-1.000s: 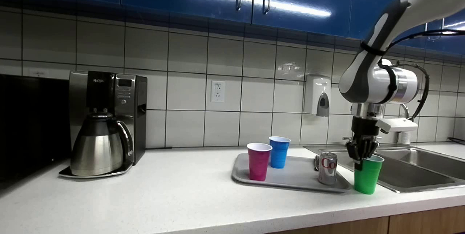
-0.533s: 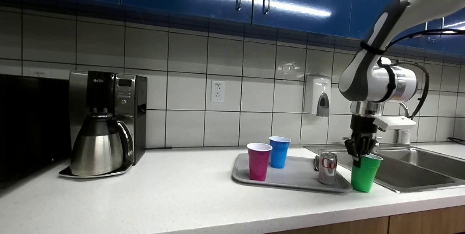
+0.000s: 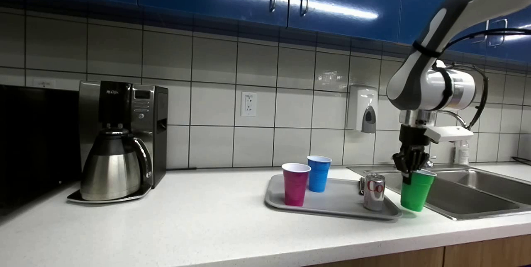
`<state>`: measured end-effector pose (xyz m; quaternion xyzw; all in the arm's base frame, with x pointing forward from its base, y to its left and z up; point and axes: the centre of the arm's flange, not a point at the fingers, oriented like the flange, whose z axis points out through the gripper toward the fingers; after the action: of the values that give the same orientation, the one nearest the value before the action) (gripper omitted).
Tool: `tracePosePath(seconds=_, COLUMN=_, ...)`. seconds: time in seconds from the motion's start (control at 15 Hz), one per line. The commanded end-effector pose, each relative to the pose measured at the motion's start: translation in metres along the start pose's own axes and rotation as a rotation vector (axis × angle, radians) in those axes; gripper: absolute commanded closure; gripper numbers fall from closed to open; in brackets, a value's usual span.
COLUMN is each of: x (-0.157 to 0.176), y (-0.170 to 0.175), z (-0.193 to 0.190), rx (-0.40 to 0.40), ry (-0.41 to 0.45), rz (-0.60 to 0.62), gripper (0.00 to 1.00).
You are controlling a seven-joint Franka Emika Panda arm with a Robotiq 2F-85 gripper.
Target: Put the green and purple cup on the grey tray
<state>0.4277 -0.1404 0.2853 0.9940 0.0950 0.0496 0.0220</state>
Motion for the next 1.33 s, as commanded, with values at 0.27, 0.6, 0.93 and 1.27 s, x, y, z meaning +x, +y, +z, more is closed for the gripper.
tracePosePath(seconds=0.27, x=-0.010, y=0.006, z=-0.053, rx=-0.011, ry=-0.008, rz=0.003, gripper=0.99)
tracePosePath(seconds=0.6, x=-0.018, y=0.002, z=-0.082, rx=0.001, ry=-0.003, rz=0.000, gripper=0.99)
tracePosePath(seconds=0.93, x=-0.022, y=-0.011, z=-0.106, rx=-0.005, ry=0.019, rz=0.002, gripper=0.99)
tracePosePath(seconds=1.27, x=-0.020, y=-0.033, z=-0.128, rx=-0.006, ry=0.053, rz=-0.011, gripper=0.99)
